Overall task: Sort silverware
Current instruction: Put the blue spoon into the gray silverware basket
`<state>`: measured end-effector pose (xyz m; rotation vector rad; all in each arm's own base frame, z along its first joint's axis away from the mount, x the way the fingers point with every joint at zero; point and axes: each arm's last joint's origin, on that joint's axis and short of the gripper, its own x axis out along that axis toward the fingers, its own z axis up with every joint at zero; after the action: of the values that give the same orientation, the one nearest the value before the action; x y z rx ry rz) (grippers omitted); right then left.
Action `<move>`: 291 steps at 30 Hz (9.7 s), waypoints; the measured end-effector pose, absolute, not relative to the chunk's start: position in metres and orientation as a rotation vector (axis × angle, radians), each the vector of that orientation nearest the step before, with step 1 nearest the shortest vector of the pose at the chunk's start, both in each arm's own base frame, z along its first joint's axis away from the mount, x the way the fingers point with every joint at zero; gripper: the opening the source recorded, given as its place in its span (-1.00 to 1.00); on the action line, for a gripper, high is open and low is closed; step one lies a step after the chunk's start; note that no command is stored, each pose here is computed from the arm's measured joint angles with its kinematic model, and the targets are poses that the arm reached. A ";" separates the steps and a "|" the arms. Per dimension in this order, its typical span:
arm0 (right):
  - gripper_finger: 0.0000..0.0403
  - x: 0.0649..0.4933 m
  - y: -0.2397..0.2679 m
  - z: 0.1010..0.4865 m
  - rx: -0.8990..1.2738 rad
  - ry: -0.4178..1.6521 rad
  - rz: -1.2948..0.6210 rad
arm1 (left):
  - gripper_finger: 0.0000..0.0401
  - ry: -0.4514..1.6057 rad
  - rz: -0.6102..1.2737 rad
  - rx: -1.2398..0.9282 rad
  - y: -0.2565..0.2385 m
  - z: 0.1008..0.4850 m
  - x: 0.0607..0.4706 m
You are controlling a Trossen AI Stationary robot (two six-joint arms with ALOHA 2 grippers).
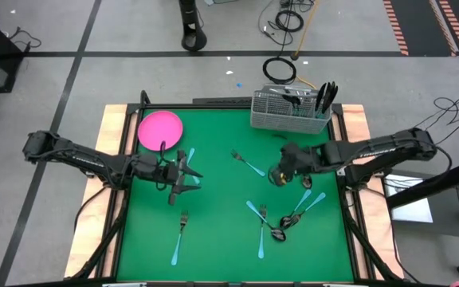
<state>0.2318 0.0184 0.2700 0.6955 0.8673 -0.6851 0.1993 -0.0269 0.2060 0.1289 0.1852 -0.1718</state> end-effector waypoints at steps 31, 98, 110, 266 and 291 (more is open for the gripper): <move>-0.21 0.194 -0.051 0.167 0.831 1.333 -1.034 | -0.10 0.139 -0.215 0.144 -0.032 0.210 0.199; -1.00 0.262 -0.019 0.373 -0.444 0.860 -0.839 | -0.10 0.172 -0.223 0.095 -0.034 0.207 0.199; -1.00 0.261 -0.037 0.384 -0.949 1.099 -0.771 | -0.10 0.171 -0.224 0.103 -0.034 0.207 0.198; -0.32 0.241 0.069 0.314 0.756 1.300 -0.709 | -0.10 0.116 -0.293 0.068 -0.048 0.213 0.196; -0.32 0.217 0.119 0.196 -0.151 1.392 0.179 | -0.10 0.097 -0.292 0.075 -0.048 0.214 0.197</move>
<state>0.2174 0.1185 0.1957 -0.1514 1.3920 0.1792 0.1967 -0.0481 0.2144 0.0750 0.0974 -0.2923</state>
